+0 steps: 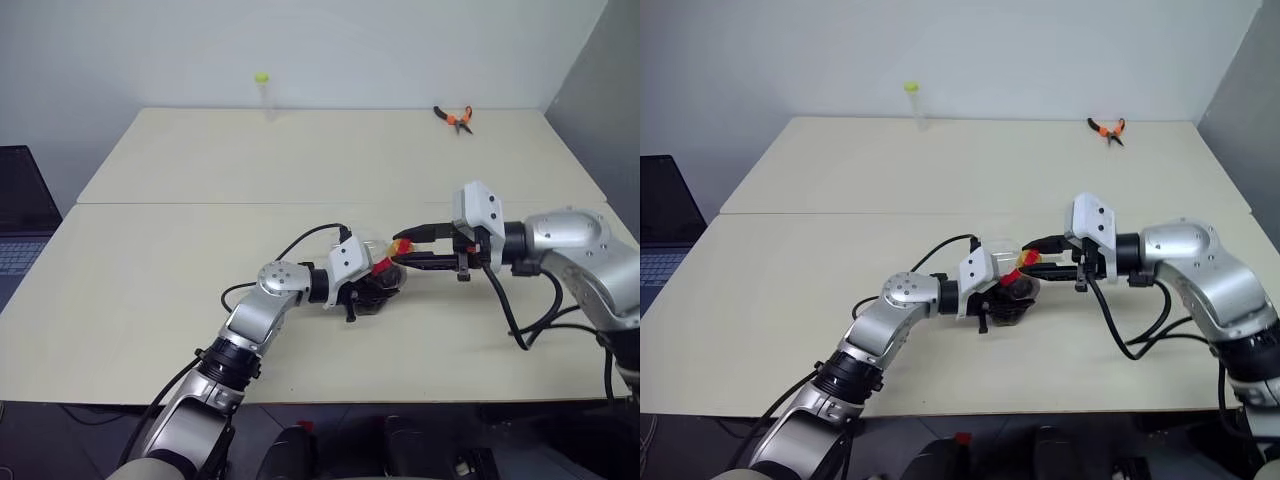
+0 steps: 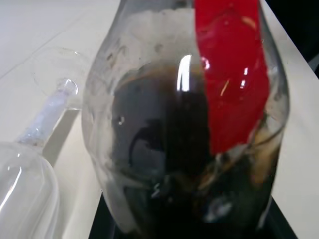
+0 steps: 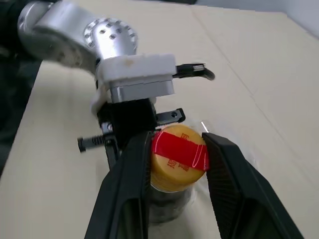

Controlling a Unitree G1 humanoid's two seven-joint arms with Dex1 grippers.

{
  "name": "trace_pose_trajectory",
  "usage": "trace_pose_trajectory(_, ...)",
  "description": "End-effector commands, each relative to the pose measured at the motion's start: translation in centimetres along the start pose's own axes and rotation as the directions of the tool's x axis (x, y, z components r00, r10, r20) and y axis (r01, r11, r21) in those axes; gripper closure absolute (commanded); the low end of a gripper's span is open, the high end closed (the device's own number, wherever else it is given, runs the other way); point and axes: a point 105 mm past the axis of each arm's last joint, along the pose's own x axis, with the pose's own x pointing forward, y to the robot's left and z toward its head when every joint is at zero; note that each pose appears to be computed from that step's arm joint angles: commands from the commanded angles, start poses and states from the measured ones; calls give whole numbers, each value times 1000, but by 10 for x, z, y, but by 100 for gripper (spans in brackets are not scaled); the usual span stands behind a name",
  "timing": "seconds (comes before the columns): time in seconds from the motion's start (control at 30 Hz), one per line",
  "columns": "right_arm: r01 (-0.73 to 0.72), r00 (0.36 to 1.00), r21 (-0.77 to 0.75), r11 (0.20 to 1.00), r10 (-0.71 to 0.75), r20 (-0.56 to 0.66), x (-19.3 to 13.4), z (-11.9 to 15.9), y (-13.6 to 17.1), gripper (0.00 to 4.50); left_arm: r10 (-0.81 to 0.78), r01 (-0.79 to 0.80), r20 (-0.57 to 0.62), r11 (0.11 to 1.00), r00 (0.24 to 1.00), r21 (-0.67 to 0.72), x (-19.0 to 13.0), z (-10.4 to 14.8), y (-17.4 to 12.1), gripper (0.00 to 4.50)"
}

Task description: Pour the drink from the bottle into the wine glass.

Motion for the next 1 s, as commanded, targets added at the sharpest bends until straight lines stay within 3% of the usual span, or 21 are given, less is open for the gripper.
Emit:
trace_pose_trajectory(0.03,66,964,-23,998,-70,-256,-26,-47,-22,326,-138,128,126,988,982,84,1,35,-23,347)
trace_pose_trajectory(0.2,-13,992,100,995,25,-127,-21,-23,-4,326,-120,111,121,991,985,80,1,32,-22,348)
trace_pose_trajectory(0.33,-2,997,269,963,-18,73,-20,12,15,191,-98,89,110,992,989,86,3,29,-18,350)
trace_pose_trajectory(0.43,23,990,326,945,-68,125,-22,24,24,80,-87,78,110,993,990,90,4,29,-16,352)
trace_pose_trajectory(0.5,118,965,372,921,-195,177,-25,31,26,12,-61,51,110,994,992,95,6,29,-12,353)
trace_pose_trajectory(0.53,200,939,394,897,-291,186,-27,31,27,0,-43,32,111,995,993,97,7,29,-9,353)
trace_pose_trajectory(0.6,336,882,425,840,-439,170,-28,29,31,0,-22,11,111,995,994,101,9,28,-7,355)
trace_pose_trajectory(0.7,412,833,463,785,-530,158,-25,29,38,0,-10,-1,109,995,994,102,11,27,-5,357)
trace_pose_trajectory(0.87,549,692,548,631,-711,125,-9,31,53,0,-1,-10,98,993,995,115,16,24,-4,358)
trace_pose_trajectory(1.0,565,675,569,597,-732,97,-6,26,55,0,6,-17,101,994,995,112,19,25,-2,358)
